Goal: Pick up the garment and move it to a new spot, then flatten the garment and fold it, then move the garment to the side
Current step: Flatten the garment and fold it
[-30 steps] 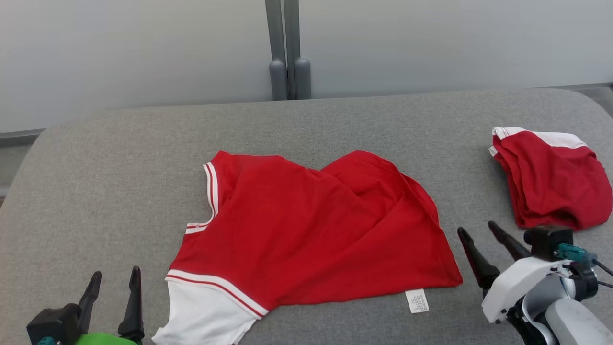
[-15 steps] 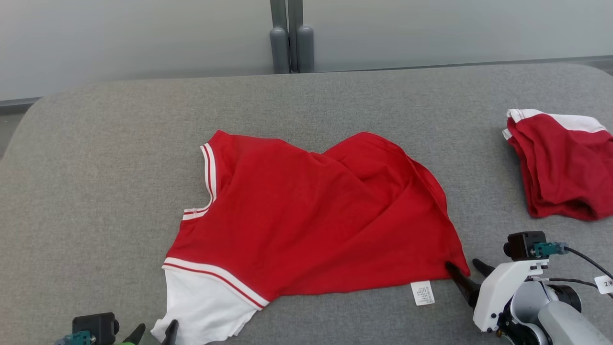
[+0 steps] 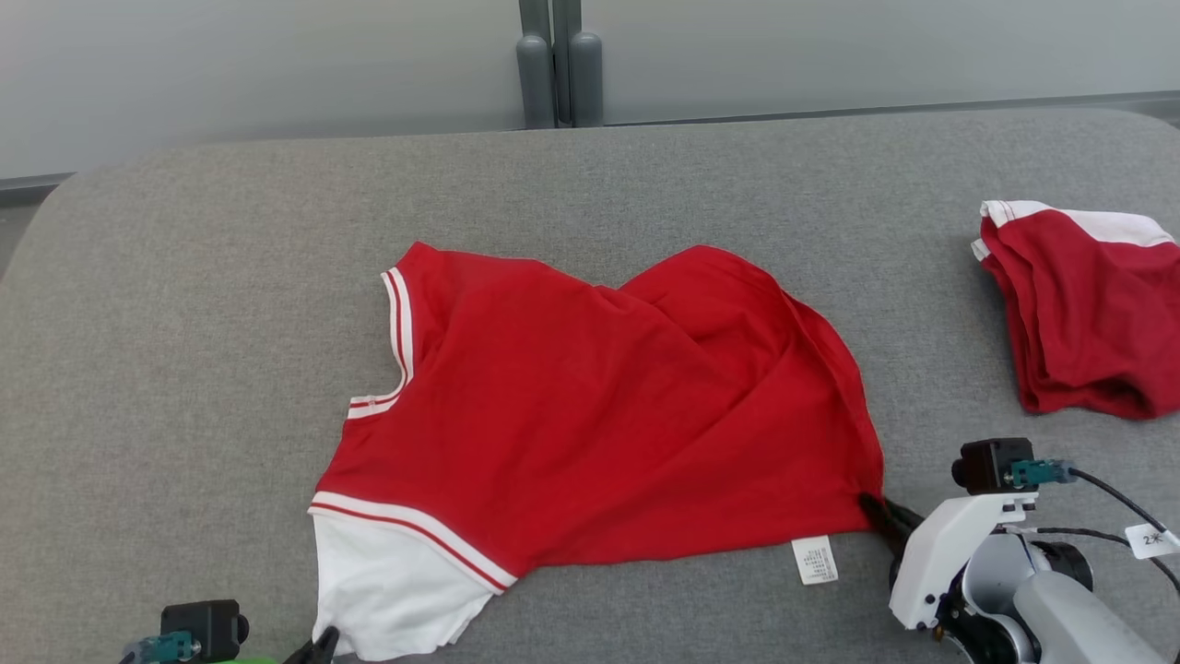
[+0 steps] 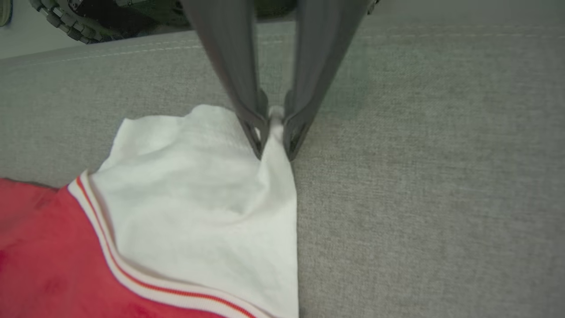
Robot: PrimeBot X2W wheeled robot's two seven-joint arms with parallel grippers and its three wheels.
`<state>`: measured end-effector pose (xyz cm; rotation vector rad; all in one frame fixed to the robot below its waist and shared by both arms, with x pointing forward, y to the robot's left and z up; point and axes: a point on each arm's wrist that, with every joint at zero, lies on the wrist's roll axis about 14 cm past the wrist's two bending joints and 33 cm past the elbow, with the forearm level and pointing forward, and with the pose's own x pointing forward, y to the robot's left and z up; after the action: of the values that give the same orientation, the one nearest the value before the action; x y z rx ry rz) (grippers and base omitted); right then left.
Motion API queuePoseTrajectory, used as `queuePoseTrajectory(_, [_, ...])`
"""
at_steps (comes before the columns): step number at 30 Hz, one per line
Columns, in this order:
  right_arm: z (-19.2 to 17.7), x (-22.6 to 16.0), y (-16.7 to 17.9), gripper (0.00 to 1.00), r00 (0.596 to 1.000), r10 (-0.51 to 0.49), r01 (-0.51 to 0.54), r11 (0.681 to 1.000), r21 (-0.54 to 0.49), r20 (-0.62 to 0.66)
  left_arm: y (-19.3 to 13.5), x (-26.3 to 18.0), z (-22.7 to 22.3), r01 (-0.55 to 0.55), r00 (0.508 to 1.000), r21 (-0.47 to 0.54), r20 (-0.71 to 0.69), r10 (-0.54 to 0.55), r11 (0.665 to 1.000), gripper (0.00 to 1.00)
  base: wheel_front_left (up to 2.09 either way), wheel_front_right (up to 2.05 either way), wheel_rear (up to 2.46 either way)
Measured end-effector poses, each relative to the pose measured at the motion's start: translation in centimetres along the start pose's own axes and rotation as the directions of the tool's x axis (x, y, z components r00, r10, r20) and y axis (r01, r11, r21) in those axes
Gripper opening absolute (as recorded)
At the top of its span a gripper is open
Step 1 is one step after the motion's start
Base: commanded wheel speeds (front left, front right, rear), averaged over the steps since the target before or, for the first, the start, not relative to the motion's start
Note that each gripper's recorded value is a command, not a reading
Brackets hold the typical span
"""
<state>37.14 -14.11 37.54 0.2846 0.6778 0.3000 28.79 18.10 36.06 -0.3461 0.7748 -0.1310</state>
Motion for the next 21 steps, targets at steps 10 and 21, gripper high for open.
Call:
queuePoseTrajectory(10, [3.8,-0.6,3.5,0.00,0.979,0.117,-0.132,0.988,0.076,0.169,-1.1,-0.5,4.3,0.037,0.985,0.053,0.167,-0.046,0.998,0.00,0.00,0.00,0.00])
queuePoseTrajectory(21, [17.2,-0.1,5.7,0.00,0.874,0.234,-0.255,0.967,-0.008,0.426,-3.9,1.0,20.1,0.063,0.918,0.300,0.357,-0.174,0.952,0.00,0.00,0.00,0.00])
